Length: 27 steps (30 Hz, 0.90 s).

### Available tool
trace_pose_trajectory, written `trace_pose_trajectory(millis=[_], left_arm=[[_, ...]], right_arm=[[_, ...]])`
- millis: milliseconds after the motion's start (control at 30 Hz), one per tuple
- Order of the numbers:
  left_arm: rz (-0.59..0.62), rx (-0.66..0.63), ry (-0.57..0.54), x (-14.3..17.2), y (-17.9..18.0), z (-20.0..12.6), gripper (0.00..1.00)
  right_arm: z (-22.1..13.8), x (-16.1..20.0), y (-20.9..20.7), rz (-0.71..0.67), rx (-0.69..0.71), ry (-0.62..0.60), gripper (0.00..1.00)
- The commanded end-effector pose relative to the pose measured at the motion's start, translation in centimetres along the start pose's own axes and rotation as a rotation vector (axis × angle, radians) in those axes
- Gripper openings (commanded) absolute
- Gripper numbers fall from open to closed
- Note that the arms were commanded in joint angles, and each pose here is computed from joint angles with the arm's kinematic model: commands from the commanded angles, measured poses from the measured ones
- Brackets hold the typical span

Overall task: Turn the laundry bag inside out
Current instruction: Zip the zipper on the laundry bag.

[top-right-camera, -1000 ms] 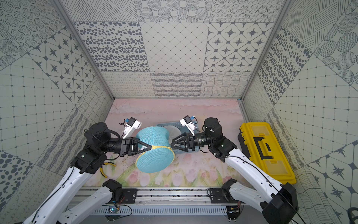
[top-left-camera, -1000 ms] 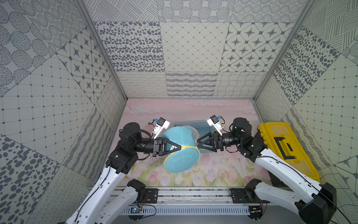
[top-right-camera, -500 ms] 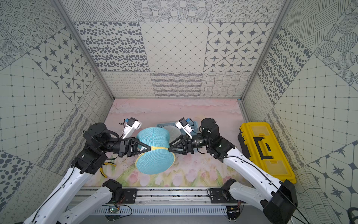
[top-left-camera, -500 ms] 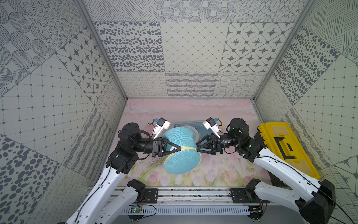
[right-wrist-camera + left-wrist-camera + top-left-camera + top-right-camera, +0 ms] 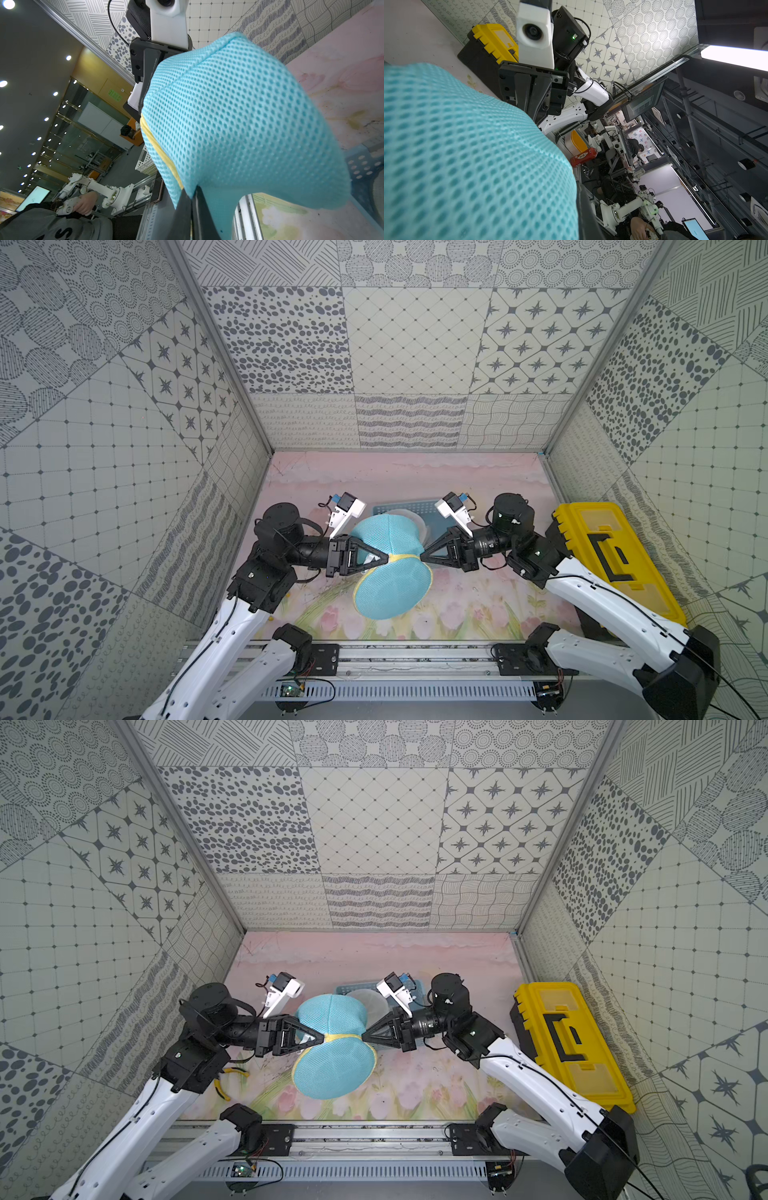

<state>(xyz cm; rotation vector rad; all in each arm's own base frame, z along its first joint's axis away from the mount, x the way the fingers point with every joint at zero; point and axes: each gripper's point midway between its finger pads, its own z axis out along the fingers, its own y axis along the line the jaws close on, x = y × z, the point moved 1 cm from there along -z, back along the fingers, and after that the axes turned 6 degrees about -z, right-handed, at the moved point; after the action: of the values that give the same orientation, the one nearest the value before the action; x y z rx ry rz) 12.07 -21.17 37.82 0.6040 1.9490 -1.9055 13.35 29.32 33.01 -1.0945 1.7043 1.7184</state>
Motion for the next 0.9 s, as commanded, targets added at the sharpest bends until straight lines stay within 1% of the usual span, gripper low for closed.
trace_pose_trajectory(millis=[0,33,67,100,133,200,267,333,433,533,633,733,867], left_arm=[[0.049,-0.074,-0.042,-0.6,0.7,-0.2,0.00],[0.018,-0.124,-0.054,-0.7,1.7,-0.3,0.08],[-0.037,-0.188,-0.063,-0.6,3.1,-0.4,0.20],[-0.087,-0.245,-0.069,-0.5,4.4,-0.6,0.38],[-0.122,-0.290,-0.078,-0.5,5.4,-0.8,0.48],[-0.196,-0.395,-0.100,-0.1,7.5,-1.3,0.60],[-0.229,-0.468,-0.121,0.1,8.7,-1.9,0.62],[-0.218,-0.515,-0.153,0.2,8.8,-2.6,0.64],[-0.132,-0.586,-0.210,0.2,7.8,-4.1,0.70],[-0.083,-0.650,-0.242,0.4,7.1,-5.3,0.72],[-0.023,-0.698,-0.255,0.3,6.5,-6.1,0.71],[0.040,-0.714,-0.264,-0.2,5.8,-6.4,0.71],[0.136,-0.673,-0.269,-1.5,4.5,-5.9,0.71]], right_arm=[[-0.6,-2.2,1.2,-0.079,0.044,-0.050,0.00],[-0.7,-2.4,1.0,-0.073,0.070,-0.052,0.00],[-0.8,-2.6,0.9,-0.072,0.088,-0.058,0.00],[-0.9,-2.8,0.6,-0.065,0.111,-0.064,0.00],[-1.0,-3.1,0.3,-0.061,0.131,-0.070,0.00],[-1.1,-3.6,-0.1,-0.053,0.165,-0.075,0.00],[-1.2,-4.0,-0.2,-0.060,0.180,-0.073,0.00],[-1.2,-4.2,-0.4,-0.056,0.192,-0.064,0.00],[-1.3,-4.4,-1.0,-0.041,0.215,-0.049,0.00],[-1.3,-4.3,-1.5,-0.023,0.232,-0.026,0.00],[-1.3,-4.3,-2.0,-0.019,0.250,-0.001,0.00],[-1.3,-4.4,-2.1,-0.026,0.260,0.016,0.00],[-1.2,-4.2,-2.2,-0.025,0.250,0.035,0.00]])
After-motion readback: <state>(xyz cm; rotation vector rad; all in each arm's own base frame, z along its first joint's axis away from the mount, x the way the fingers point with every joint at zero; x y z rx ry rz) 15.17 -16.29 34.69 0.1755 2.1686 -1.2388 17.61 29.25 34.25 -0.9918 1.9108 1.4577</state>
